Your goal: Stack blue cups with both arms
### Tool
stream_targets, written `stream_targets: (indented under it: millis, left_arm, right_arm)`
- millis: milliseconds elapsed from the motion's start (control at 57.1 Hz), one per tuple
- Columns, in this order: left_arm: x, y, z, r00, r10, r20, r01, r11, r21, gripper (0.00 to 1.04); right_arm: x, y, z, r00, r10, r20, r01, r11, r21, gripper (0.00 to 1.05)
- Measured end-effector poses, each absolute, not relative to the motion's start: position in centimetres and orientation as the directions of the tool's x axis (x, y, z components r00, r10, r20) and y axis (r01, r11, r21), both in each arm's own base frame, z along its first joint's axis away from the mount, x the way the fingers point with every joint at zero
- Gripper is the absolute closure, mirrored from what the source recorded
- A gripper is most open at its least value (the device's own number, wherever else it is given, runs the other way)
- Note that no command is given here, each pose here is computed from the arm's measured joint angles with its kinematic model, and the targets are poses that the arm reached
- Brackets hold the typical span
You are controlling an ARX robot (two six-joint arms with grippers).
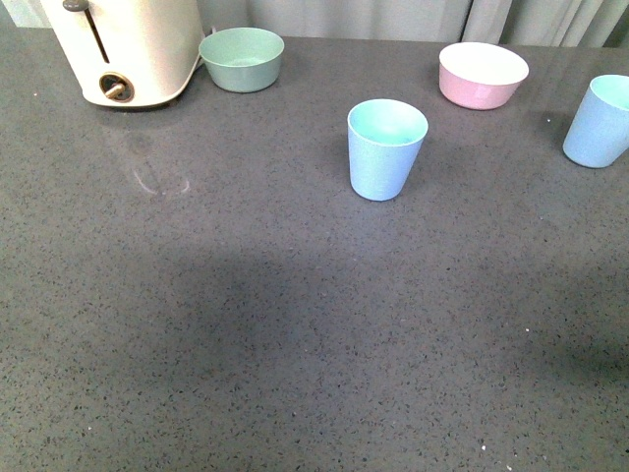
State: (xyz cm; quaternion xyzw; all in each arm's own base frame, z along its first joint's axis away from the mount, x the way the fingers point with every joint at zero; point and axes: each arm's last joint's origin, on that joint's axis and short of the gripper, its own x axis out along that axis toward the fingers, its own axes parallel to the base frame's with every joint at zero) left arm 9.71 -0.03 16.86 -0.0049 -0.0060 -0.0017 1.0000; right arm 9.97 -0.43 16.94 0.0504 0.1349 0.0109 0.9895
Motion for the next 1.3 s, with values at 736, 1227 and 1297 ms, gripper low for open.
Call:
stream_targets:
  millis: [736,1227,1297]
  left_arm:
    - [9.7,0.0,16.9,1.000,-0.004,0.012,0.004,1.000,-0.007,0.09]
    - [9.7,0.0,16.9,1.000,-0.004,0.012,0.004,1.000,-0.007,0.09]
    - [9.7,0.0,16.9,1.000,-0.003,0.012,0.004,1.000,-0.008,0.09]
  right_arm:
    - [38.1,-6.1,18.6,0.778,0.084,-0.622,-0.368,0.864,-0.343,0.09]
    - [44.2,-3.2,15.6,0.696,0.109,-0.710,-0.475,0.811,-0.342,0.10]
    - [44.4,-3.1,15.2,0.689,0.106,-0.717,-0.479,0.809,-0.340,0.21]
